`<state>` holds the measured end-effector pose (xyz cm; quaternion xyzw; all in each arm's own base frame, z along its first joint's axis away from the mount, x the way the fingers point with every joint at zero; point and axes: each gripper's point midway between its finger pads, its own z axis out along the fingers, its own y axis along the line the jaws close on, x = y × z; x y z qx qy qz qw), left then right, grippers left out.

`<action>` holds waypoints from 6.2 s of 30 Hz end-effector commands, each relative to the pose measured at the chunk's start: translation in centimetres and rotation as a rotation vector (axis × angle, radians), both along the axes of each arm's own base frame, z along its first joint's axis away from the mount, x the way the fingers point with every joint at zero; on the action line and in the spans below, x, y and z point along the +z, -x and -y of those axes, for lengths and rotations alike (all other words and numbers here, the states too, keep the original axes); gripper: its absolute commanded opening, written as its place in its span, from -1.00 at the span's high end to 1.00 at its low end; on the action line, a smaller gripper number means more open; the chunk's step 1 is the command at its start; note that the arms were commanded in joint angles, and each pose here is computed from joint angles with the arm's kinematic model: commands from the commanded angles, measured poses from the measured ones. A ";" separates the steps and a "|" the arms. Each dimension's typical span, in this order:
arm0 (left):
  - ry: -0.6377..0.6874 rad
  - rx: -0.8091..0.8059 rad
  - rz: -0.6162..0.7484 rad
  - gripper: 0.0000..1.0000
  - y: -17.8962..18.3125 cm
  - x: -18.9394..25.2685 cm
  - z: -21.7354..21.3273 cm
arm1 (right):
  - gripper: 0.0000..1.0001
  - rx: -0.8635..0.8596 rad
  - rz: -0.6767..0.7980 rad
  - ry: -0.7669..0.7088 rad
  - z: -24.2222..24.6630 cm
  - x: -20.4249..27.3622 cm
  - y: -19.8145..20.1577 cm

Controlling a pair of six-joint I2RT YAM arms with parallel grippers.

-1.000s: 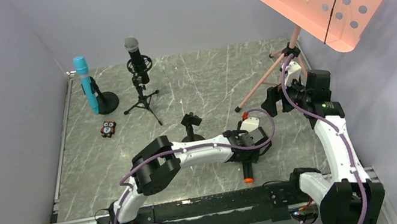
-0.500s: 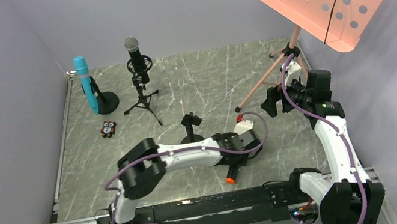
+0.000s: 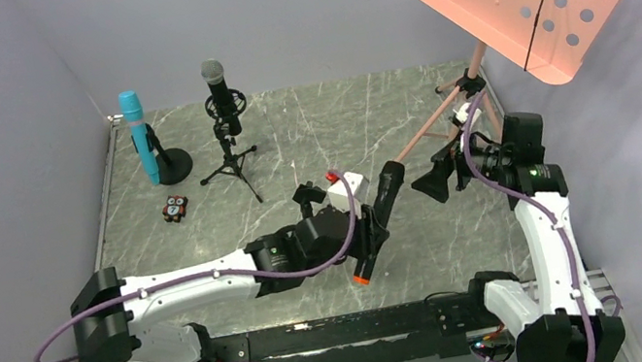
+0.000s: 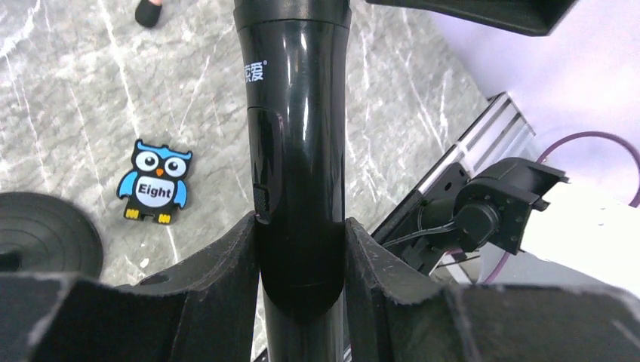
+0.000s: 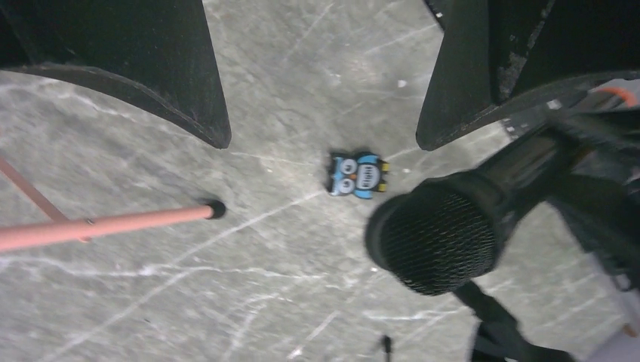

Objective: Attach the microphones to the stand

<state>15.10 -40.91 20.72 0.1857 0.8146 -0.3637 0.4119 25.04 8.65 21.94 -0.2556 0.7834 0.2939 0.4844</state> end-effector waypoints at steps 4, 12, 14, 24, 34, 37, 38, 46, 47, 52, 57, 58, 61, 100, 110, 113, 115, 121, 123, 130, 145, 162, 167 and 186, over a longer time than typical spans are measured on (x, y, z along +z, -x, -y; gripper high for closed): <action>0.336 0.112 0.161 1.00 -3.9 10.0 -1.3 | -0.99 0.260 0.077 -0.119 -3.5 7.6 4.8; 0.522 0.204 0.334 1.00 -7.8 18.2 -0.9 | -0.99 0.442 0.021 -0.219 -7.9 8.8 6.1; 0.569 0.213 0.368 1.00 -8.2 20.0 -0.3 | -0.99 0.495 0.021 -0.227 -9.5 9.0 6.5; 0.675 0.164 0.484 1.00 -7.5 22.9 -0.1 | -0.99 0.555 -0.110 -0.380 -11.7 11.6 6.1; 0.742 0.089 0.504 1.00 -6.5 23.7 0.5 | -0.44 0.565 -0.204 -0.515 -12.5 13.4 6.0; 0.754 0.072 0.500 1.00 -6.4 23.8 0.6 | 0.09 0.559 -0.203 -0.510 -12.5 13.1 6.0; 0.758 0.067 0.495 1.00 -6.4 23.7 0.6 | 0.31 0.555 -0.200 -0.510 -12.5 13.0 6.0; 0.796 -0.095 0.479 -0.69 -4.9 22.5 -2.2 | 0.74 0.535 -0.102 -0.393 -12.0 11.4 6.2; 0.811 -0.140 0.483 -0.83 -4.5 22.4 -2.9 | 0.74 0.528 -0.105 -0.369 -11.9 10.8 6.3; 0.814 -0.257 0.410 -0.99 -4.1 21.9 -6.3 | 0.75 0.524 -0.063 -0.232 -11.7 8.6 5.9; 0.657 -0.376 0.377 -0.99 -3.9 20.9 -5.1 | 0.75 0.566 -0.041 -0.170 -12.6 7.9 6.4; 0.652 -0.404 0.370 -0.99 -3.6 21.0 -4.8 | 0.75 0.576 -0.033 -0.156 -12.7 7.8 6.4; 0.635 -0.453 0.345 -0.99 -3.6 21.2 -3.8 | 0.75 0.605 -0.042 -0.119 -13.0 7.4 6.8; 0.562 -0.349 0.452 1.00 -4.6 21.7 -6.9 | -1.00 0.676 0.053 0.049 -13.5 7.2 6.4; 0.273 -0.186 0.567 1.00 -1.7 20.2 -16.1 | -1.00 0.897 0.441 0.203 -13.5 3.7 5.1; 0.232 -0.139 0.590 1.00 -0.6 20.1 -18.6 | -1.00 0.943 0.492 0.166 -15.0 2.8 3.2; 0.210 -0.107 0.597 1.00 0.0 19.7 -20.0 | -1.00 0.940 0.503 0.137 -16.1 2.8 1.4; 0.153 -0.028 0.622 1.00 0.7 17.7 -23.1 | -0.99 0.999 0.420 0.062 -19.6 1.9 -1.7; 0.123 -0.015 0.625 1.00 0.7 16.9 -23.6 | -0.99 1.026 0.393 0.047 -20.7 1.3 -1.8; 0.062 -0.012 0.647 1.00 0.2 16.4 -24.0 | -0.97 1.079 0.331 0.014 -22.5 -0.3 -1.7; 0.053 -0.031 0.716 1.00 -0.7 17.9 -23.0 | -0.57 1.158 0.265 -0.025 -23.5 -0.9 -0.5; -0.043 -0.081 0.784 1.00 -4.7 19.8 -19.5 | 0.42 1.204 0.227 -0.014 -23.1 -1.2 0.2; -0.013 -0.159 0.766 1.00 -5.3 20.1 -17.0 | 0.43 1.197 0.228 -0.010 -23.1 -1.2 0.0; 0.001 -0.082 0.690 1.00 -3.0 17.6 -20.4 | -0.41 1.146 0.213 -0.010 -22.9 0.2 0.6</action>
